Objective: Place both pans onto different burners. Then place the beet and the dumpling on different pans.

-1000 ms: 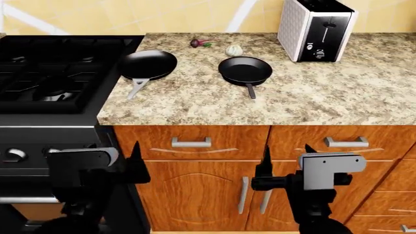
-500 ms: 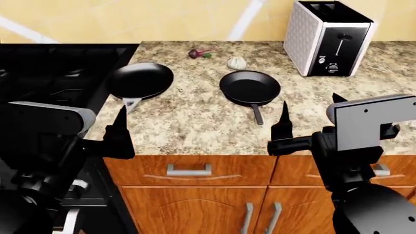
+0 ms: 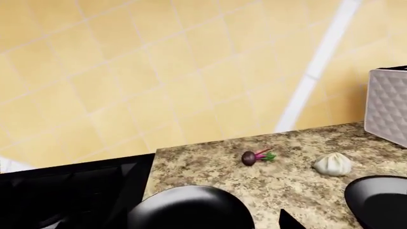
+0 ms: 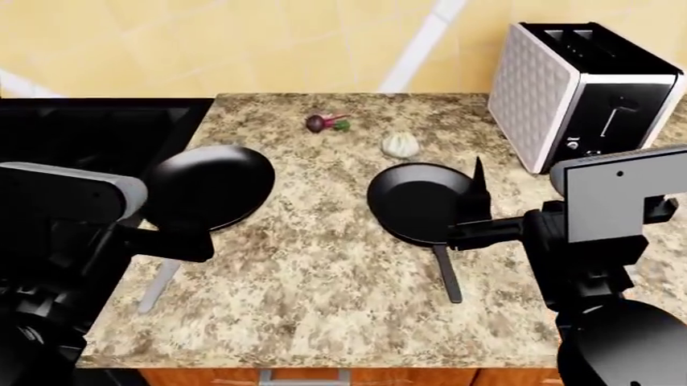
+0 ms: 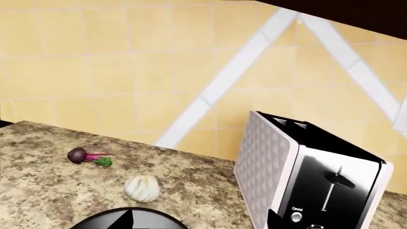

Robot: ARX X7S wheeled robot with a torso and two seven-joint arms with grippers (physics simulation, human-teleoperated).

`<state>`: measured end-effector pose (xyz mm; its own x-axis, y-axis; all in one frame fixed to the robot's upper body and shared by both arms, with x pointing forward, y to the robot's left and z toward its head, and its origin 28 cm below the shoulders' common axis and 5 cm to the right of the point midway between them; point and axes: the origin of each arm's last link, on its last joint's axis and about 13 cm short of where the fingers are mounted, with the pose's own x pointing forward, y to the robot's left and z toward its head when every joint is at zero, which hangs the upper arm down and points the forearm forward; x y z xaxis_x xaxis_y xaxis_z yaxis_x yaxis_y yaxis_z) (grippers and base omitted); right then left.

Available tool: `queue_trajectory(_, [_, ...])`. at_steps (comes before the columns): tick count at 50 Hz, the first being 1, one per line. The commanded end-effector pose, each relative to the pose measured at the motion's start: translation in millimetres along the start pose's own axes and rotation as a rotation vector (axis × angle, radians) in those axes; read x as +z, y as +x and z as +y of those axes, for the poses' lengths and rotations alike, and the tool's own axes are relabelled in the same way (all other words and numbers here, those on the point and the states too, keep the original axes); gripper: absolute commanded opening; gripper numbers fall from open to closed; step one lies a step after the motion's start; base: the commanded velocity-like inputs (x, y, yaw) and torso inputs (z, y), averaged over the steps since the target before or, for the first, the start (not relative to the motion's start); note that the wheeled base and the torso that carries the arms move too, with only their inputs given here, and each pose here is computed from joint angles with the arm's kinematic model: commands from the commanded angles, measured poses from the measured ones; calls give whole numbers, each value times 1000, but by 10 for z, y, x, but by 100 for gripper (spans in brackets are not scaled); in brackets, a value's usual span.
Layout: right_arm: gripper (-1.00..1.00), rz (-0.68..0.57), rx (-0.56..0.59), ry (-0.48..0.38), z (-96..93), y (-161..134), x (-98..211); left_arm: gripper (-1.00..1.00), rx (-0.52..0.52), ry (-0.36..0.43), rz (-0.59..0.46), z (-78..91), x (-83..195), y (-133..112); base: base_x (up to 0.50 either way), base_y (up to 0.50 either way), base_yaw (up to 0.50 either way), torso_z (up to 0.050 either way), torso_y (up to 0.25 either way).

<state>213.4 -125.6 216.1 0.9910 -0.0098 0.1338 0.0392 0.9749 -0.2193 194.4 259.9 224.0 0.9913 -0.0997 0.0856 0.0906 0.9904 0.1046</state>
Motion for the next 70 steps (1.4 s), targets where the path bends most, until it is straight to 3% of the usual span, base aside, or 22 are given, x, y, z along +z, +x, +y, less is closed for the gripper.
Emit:
queue_trajectory(1, [100, 17, 4, -9, 13, -7, -4, 100, 5, 6, -4, 5, 9, -12, 500, 0, 0, 0, 0])
queue_trajectory(9, [100, 158, -3, 32, 69, -41, 39, 100, 3, 6, -2, 12, 2, -32, 62, 0, 0, 0, 1])
queue_trajectory(12, [100, 246, -62, 36, 98, -55, 52, 100, 2, 0, -2, 18, -14, -34, 0, 0, 0, 0, 0])
queue_trajectory(14, [100, 289, 19, 55, 167, -136, 89, 100, 2, -4, -2, 21, -28, -37, 0, 0, 0, 0, 0])
queue_trajectory(20, [100, 380, 48, 78, 251, -189, 69, 100, 11, -24, 4, 57, -71, -75, 0, 0, 0, 0, 0])
queue_trajectory(30, [100, 408, 66, 73, 333, -300, 66, 100, 39, -40, 4, 122, -115, -121, 0, 0, 0, 0, 0])
queue_trajectory(51, [100, 469, 71, -35, 494, -357, -90, 100, 66, -64, -7, 204, -161, -240, 0, 0, 0, 0, 0])
queue_trajectory(70, [100, 472, 95, -6, 577, -223, -107, 100, 68, -55, -12, 203, -148, -238, 0, 0, 0, 0, 0])
